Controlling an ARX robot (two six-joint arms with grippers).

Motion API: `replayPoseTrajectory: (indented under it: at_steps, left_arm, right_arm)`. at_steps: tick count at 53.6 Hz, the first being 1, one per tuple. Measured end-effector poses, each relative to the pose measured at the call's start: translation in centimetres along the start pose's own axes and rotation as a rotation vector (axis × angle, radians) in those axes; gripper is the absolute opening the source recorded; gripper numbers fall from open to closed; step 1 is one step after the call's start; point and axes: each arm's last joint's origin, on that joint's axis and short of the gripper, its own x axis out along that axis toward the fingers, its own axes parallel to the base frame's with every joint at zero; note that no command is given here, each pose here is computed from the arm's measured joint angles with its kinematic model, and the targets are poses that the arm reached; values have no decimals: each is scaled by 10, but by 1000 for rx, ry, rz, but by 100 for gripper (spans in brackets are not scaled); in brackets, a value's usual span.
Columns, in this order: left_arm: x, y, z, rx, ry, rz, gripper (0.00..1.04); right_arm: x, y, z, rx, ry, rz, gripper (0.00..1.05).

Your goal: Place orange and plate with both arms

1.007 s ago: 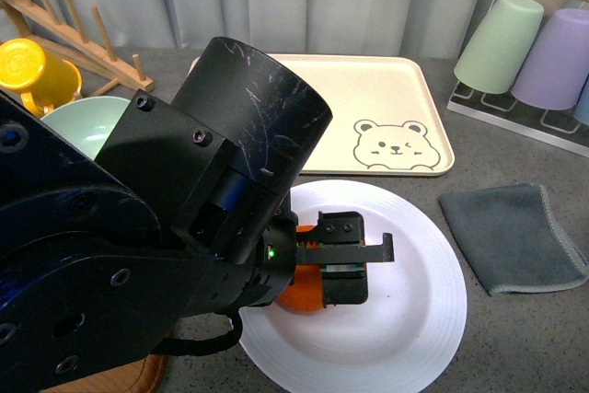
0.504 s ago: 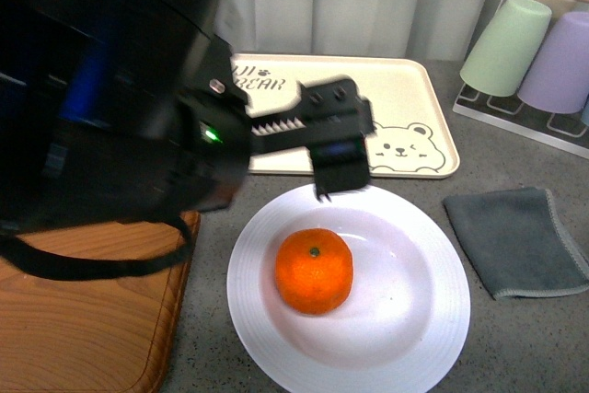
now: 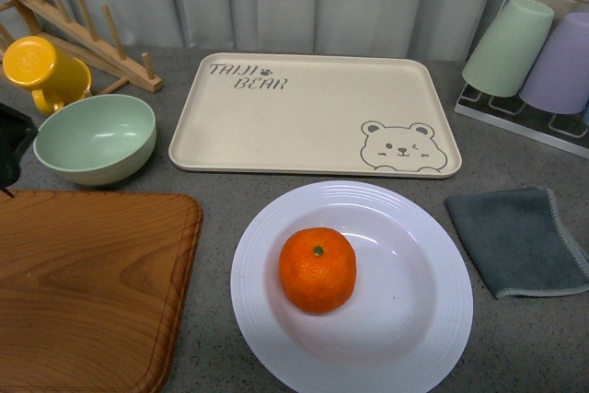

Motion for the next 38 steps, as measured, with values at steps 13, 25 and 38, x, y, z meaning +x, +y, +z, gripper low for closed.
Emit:
replayPoseTrajectory:
  at_steps: [13,25,38]
  left_arm:
    - [-13,24,-2,256,-483,-160,60]
    - [-28,44,-3,342,-513,-136,15]
    - [-45,59,4,356,-542,-162,4]
  right_arm:
    - [0,0,0,0,0,-2,96]
    - [0,0,0,0,0,0,96]
    - [0,0,0,0,0,0,96]
